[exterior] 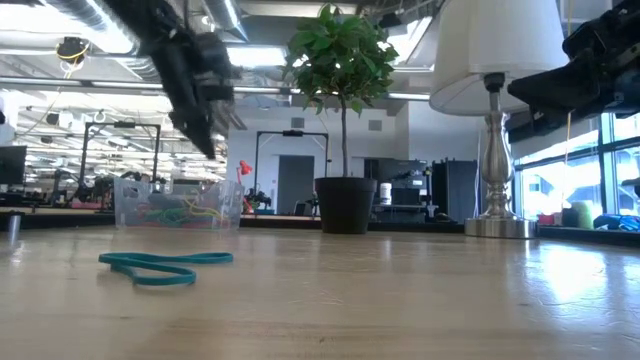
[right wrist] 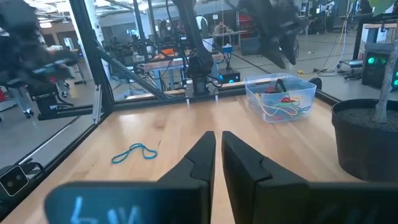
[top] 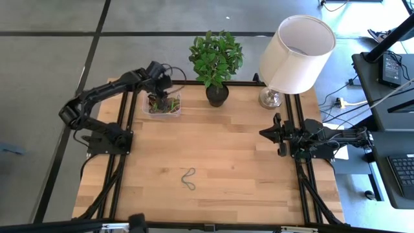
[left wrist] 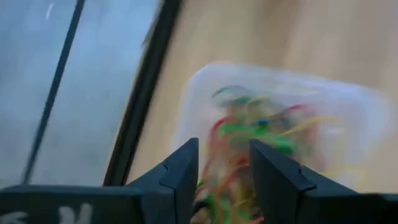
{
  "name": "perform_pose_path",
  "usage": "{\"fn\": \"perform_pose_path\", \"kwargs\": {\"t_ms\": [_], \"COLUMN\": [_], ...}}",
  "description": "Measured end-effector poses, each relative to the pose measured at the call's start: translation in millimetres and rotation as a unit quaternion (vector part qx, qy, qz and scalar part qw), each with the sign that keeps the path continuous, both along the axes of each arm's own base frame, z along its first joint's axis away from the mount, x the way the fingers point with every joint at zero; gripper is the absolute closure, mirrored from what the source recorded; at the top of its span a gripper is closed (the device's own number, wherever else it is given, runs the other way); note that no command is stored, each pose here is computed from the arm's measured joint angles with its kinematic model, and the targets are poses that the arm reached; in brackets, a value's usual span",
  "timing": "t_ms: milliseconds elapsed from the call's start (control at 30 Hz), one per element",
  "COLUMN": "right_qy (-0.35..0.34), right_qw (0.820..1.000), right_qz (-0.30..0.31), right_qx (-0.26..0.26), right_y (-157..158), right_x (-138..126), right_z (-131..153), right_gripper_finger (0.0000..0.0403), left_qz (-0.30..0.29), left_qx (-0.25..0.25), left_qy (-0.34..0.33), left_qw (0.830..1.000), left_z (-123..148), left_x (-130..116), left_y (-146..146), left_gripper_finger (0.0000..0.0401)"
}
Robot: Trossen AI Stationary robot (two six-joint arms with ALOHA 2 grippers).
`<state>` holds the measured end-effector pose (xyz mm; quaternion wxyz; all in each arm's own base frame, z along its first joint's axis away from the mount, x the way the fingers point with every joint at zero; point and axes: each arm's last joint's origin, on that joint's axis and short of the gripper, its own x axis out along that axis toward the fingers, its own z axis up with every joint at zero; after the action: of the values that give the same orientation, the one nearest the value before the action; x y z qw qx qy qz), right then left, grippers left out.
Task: Pick and place rubber bands into bin
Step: Put the blue rubber band into the transparent bin
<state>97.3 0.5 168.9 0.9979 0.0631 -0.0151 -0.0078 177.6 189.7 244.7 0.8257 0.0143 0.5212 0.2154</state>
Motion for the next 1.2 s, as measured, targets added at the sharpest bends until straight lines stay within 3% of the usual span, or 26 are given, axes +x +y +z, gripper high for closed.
{"fn": "perform_pose_path", "kwargs": {"t_ms": [133, 300, 500, 667, 867, 1033, 1200], "right_qy": [0.000, 0.000, 0.000, 0.000, 0.000, 0.000, -0.001], "right_qw": [1.000, 1.000, 1.000, 1.000, 1.000, 1.000, 1.000], "right_qz": [0.000, 0.000, 0.000, 0.000, 0.000, 0.000, 0.000], "right_qx": [0.000, 0.001, 0.000, 0.000, 0.000, 0.000, 0.000], "right_y": [0.0, 0.0, 0.0, 0.0, 0.0, 0.0, 0.0], "right_x": [0.0, 0.0, 0.0, 0.0, 0.0, 0.0, 0.0], "right_z": [0.0, 0.0, 0.2, 0.2, 0.2, 0.3, 0.3], "right_gripper_finger": [0.0369, 0.0369, 0.0369, 0.0369, 0.0369, 0.0369, 0.0369], "left_qz": [-0.115, -0.231, -0.294, -0.310, -0.306, -0.281, -0.219], "left_qx": [0.024, 0.032, 0.084, 0.104, 0.052, -0.004, -0.086], "left_qy": [0.019, 0.040, 0.052, -0.002, -0.018, 0.011, 0.041], "left_qw": [0.993, 0.972, 0.951, 0.945, 0.950, 0.960, 0.971], "left_z": [18.6, 28.4, 24.9, 13.6, -7.5, -35.6, -65.7], "left_x": [17.0, 36.6, 62.5, 86.2, 111.1, 133.4, 152.3], "left_y": [-31.5, -92.6, -169.4, -226.4, -279.8, -300.3, -301.5], "left_gripper_finger": [0.0280, 0.0294, 0.0287, 0.0286, 0.0288, 0.0298, 0.0305]}}
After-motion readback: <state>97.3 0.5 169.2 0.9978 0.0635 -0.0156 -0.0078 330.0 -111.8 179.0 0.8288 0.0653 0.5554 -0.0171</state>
